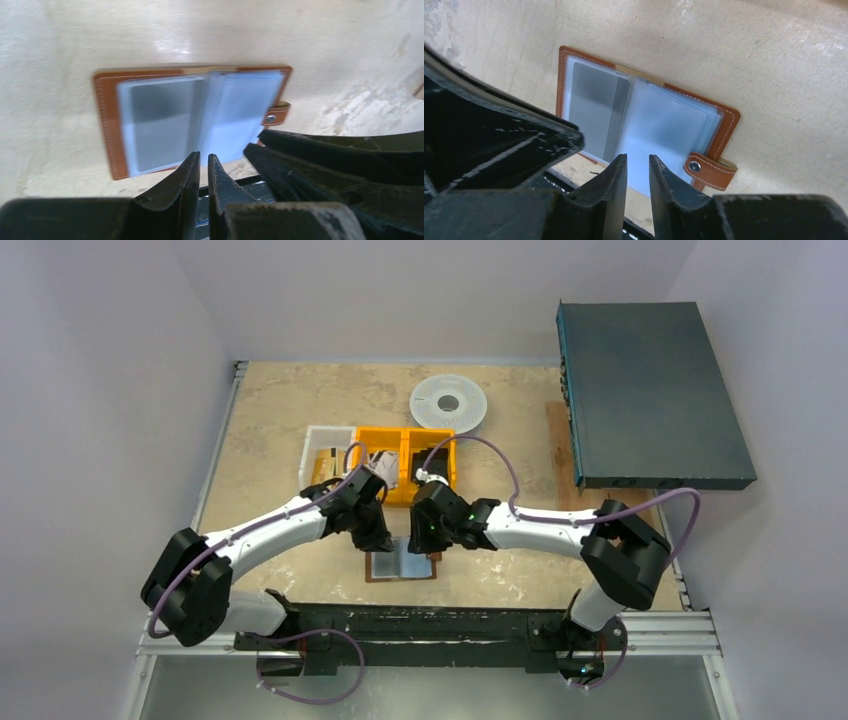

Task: Take the credit cards out of the card holder
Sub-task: Remove the credit card from the card holder.

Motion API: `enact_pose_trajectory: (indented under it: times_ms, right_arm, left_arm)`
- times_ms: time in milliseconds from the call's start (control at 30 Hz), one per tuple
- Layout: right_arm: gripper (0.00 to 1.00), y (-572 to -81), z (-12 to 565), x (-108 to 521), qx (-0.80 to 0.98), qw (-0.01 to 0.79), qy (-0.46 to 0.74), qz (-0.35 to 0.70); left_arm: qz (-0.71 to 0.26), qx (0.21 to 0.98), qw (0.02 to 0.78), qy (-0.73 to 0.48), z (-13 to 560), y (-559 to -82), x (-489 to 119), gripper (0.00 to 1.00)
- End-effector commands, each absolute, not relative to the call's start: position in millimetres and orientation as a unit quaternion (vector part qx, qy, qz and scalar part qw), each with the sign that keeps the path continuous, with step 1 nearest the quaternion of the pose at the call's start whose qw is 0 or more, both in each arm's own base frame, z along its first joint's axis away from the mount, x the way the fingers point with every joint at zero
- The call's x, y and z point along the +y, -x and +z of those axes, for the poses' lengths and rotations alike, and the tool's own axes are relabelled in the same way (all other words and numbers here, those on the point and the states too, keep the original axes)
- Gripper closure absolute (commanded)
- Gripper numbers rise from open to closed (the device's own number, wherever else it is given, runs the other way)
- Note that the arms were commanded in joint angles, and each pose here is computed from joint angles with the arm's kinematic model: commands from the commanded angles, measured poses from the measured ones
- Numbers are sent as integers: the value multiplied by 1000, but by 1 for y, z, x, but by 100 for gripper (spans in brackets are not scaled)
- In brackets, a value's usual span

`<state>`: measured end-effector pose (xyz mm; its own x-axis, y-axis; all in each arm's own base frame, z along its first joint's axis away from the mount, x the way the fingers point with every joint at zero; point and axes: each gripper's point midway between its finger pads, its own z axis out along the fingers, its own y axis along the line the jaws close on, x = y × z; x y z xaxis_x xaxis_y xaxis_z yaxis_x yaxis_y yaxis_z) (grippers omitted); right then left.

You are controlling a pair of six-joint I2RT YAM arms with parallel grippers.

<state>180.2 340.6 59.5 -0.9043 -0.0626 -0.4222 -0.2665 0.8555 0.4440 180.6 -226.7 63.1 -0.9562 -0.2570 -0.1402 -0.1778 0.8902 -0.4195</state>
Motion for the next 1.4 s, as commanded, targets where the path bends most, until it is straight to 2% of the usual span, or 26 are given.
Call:
enact_pose_trajectory:
  times_ms: [0, 467, 867, 1100, 1367]
  right_arm:
    - [78, -188, 60, 357, 936, 210, 100, 265]
    - [81, -170, 13, 319, 962, 169, 87, 197]
    - [83, -166, 5, 319, 963, 159, 90, 198]
    - [82, -165, 4, 317, 963, 157, 91, 197]
    - [83, -164, 1, 317, 964, 154, 92, 197]
  left_arm:
    - [-170, 972, 100, 127, 53, -175, -194, 89]
    - [-148, 976, 78, 139, 25, -167, -174, 90]
    - [-167, 975, 62, 131, 22, -168, -186, 90]
    - [-125, 981, 59, 135, 14, -164, -170, 87]
    - [-160, 979, 52, 116, 13, -165, -191, 84]
